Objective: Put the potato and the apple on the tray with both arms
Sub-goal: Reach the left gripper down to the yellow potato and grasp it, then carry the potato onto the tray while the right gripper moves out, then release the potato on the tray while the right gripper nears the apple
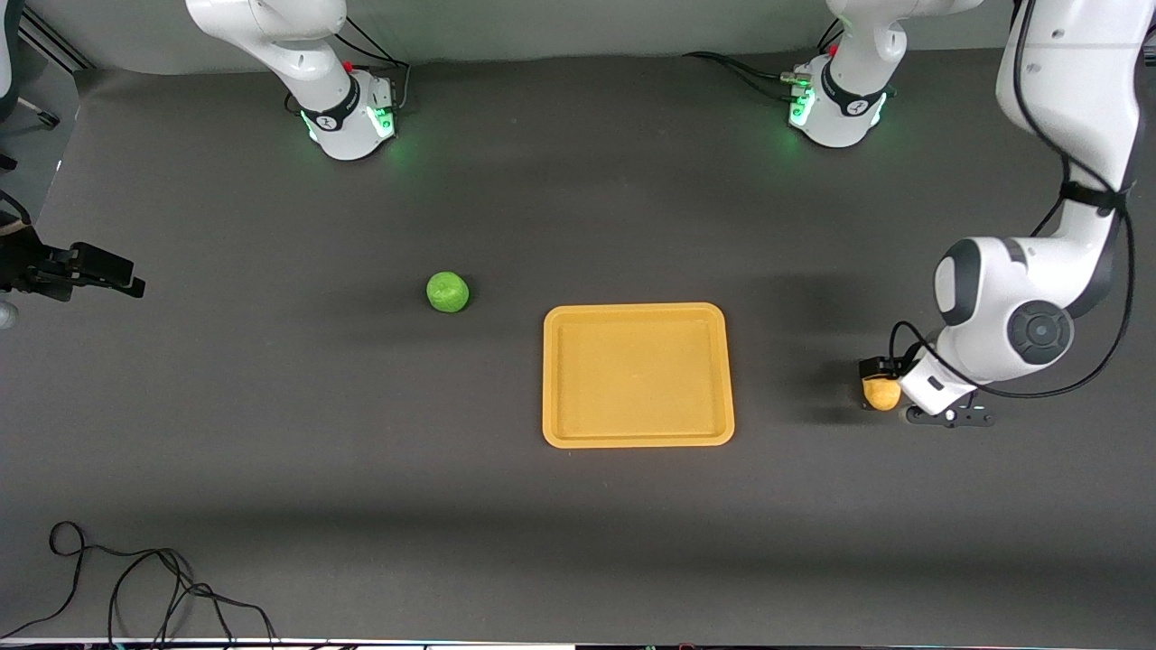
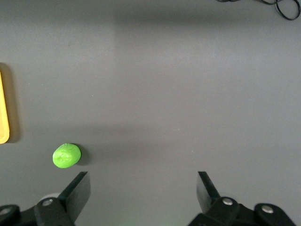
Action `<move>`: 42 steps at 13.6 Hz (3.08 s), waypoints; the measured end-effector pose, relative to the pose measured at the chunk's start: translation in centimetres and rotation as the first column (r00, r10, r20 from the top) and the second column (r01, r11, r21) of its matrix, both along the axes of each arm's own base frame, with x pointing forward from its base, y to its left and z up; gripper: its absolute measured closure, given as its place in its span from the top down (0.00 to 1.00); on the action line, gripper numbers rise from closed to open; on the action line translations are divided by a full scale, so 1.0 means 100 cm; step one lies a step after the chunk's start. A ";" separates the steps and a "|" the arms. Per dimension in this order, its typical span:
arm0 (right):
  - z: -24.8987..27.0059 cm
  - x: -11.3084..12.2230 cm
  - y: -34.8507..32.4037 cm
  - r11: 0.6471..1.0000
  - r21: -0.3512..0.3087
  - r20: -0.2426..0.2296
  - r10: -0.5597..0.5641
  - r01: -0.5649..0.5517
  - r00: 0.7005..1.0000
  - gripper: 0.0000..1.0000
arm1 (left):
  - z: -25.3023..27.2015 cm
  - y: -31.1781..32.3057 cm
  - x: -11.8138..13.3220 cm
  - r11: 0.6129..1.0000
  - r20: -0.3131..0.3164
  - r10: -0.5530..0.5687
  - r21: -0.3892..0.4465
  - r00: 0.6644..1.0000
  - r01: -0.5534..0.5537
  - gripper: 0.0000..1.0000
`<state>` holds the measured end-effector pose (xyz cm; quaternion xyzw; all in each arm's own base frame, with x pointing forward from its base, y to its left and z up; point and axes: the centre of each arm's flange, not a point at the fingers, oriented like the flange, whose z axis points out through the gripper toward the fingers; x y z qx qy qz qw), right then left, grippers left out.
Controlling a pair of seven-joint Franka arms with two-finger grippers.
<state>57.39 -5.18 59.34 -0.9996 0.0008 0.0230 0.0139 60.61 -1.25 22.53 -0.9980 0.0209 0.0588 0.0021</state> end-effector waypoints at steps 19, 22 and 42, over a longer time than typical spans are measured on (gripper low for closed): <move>-0.003 -0.002 0.003 1.000 0.000 0.006 0.005 -0.005 1.000 1.00 | 0.056 -0.301 -0.047 0.989 0.017 0.135 -0.062 0.991 -0.133 0.60; -0.002 -0.002 0.012 1.000 0.000 0.007 0.021 -0.021 1.000 1.00 | -0.015 -0.313 -0.053 0.986 -0.024 0.154 -0.063 0.988 -0.156 0.60; -0.102 -0.138 0.300 0.999 -0.033 0.093 0.021 -0.018 0.995 1.00 | 0.235 -0.136 -0.007 0.991 0.154 0.134 -0.025 0.979 -0.132 1.00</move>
